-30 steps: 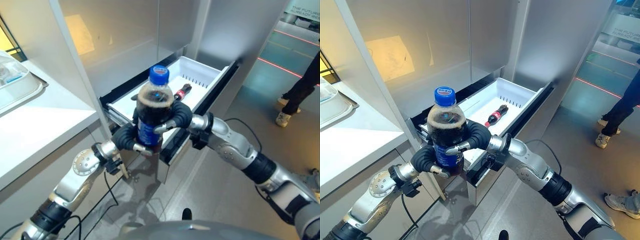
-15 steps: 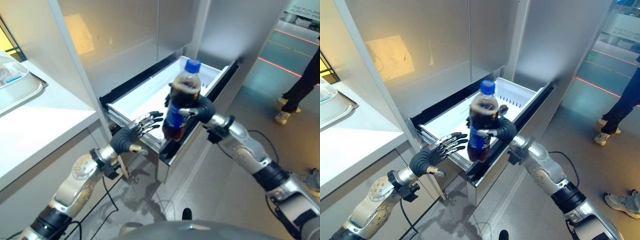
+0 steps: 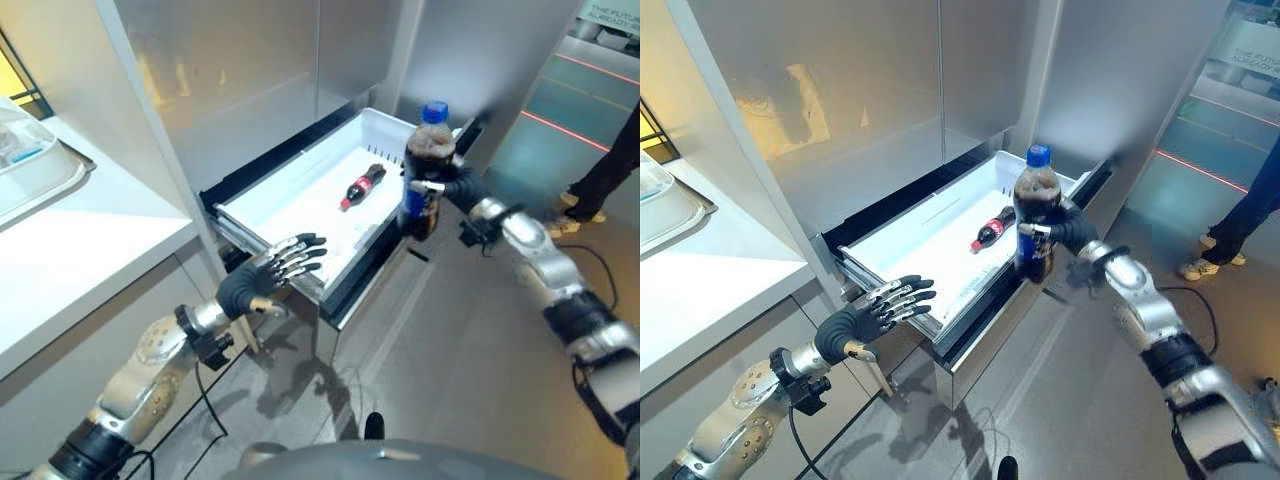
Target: Take the drinks into the refrigerator
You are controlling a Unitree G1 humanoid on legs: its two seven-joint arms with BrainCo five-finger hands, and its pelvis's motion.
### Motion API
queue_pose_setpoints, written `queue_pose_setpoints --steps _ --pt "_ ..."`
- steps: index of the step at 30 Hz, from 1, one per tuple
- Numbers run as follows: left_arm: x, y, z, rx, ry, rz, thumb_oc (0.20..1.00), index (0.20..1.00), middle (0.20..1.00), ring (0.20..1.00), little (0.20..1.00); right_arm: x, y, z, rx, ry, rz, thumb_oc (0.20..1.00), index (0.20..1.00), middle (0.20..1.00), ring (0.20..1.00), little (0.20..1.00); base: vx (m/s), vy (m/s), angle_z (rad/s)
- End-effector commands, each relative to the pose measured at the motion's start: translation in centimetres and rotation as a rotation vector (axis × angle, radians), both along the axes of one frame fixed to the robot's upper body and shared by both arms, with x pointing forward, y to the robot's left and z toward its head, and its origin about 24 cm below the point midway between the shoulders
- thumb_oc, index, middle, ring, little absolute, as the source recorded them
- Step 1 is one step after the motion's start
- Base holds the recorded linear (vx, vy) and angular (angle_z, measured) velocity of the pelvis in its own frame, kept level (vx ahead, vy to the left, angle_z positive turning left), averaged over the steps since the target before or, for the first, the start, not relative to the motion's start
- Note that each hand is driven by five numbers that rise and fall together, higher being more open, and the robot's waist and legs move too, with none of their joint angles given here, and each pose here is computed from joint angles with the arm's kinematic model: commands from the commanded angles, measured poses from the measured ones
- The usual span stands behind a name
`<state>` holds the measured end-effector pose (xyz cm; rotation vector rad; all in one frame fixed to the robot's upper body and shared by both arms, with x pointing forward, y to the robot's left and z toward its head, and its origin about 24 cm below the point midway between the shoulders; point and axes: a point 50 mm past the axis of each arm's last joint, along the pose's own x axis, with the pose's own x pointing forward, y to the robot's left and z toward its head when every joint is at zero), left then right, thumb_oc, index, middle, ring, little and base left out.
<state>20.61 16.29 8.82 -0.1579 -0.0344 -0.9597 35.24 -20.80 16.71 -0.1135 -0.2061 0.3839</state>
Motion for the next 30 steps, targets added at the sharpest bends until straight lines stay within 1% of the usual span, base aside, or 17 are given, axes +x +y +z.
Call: queue_pose_setpoints --steps 1,4,7,15,21,23,26,27,28,29,30 --pt "0.0 -1.8 2.8 -0.041 -0.076 -0.160 1.000 1.000 1.000 1.000 1.000 0.5 3.2 14.5 0.023 -0.503 0.074 0.200 0.200 0.200 0.200 0.200 -0.06 0.004 -0.03" --pt "-0.1 -2.3 3.5 -0.012 -0.071 -0.239 1.000 1.000 1.000 1.000 1.000 1.6 4.3 17.6 -0.038 -0.535 0.026 0.200 0.200 0.200 0.200 0.200 -0.07 0.006 -0.03" --pt "-0.2 -2.6 3.9 -0.002 -0.071 -0.275 1.000 1.000 1.000 1.000 1.000 2.2 4.8 19.1 -0.046 -0.542 -0.009 0.200 0.200 0.200 0.200 0.200 -0.06 -0.002 -0.01" --pt "-0.5 -3.0 4.6 0.006 -0.071 -0.325 1.000 1.000 1.000 1.000 1.000 2.0 5.8 23.3 -0.116 -0.609 -0.064 0.200 0.200 0.200 0.200 0.200 -0.06 0.005 0.04" --pt "-0.5 -3.5 5.1 0.006 -0.090 -0.343 1.000 1.000 1.000 1.000 1.000 2.1 6.1 24.0 -0.124 -0.613 -0.079 0.200 0.200 0.200 0.200 0.200 -0.03 0.000 0.07" --pt "-0.4 -3.8 5.6 0.002 -0.113 -0.342 1.000 1.000 1.000 1.000 1.000 2.3 7.1 23.7 -0.178 -0.604 -0.055 0.200 0.200 0.200 0.200 0.200 -0.07 -0.023 0.00" --pt "-0.4 -3.8 5.9 0.002 -0.127 -0.340 1.000 1.000 1.000 1.000 1.000 2.4 7.1 23.8 -0.201 -0.601 -0.069 0.200 0.200 0.200 0.200 0.200 -0.04 -0.021 0.01" --pt "-0.4 -4.0 6.4 0.005 -0.149 -0.348 1.000 1.000 1.000 1.000 1.000 2.7 6.8 23.6 -0.255 -0.591 -0.099 0.200 0.200 0.200 0.200 0.200 -0.05 -0.017 0.04" --pt "-0.4 -4.0 6.4 0.005 -0.150 -0.348 1.000 1.000 1.000 1.000 1.000 2.7 6.8 23.6 -0.256 -0.592 -0.100 0.200 0.200 0.200 0.200 0.200 -0.07 -0.019 0.14" --pt "-0.5 -4.1 6.8 0.015 -0.172 -0.350 1.000 1.000 1.000 1.000 1.000 2.9 6.6 23.6 -0.352 -0.586 -0.142 0.200 0.200 0.200 0.200 0.200 -0.05 -0.019 0.15" --pt "-0.4 -4.2 7.0 0.018 -0.182 -0.349 1.000 1.000 1.000 1.000 1.000 3.0 6.4 23.7 -0.401 -0.589 -0.170 0.200 0.200 0.200 0.200 0.200 -0.05 -0.019 0.19"
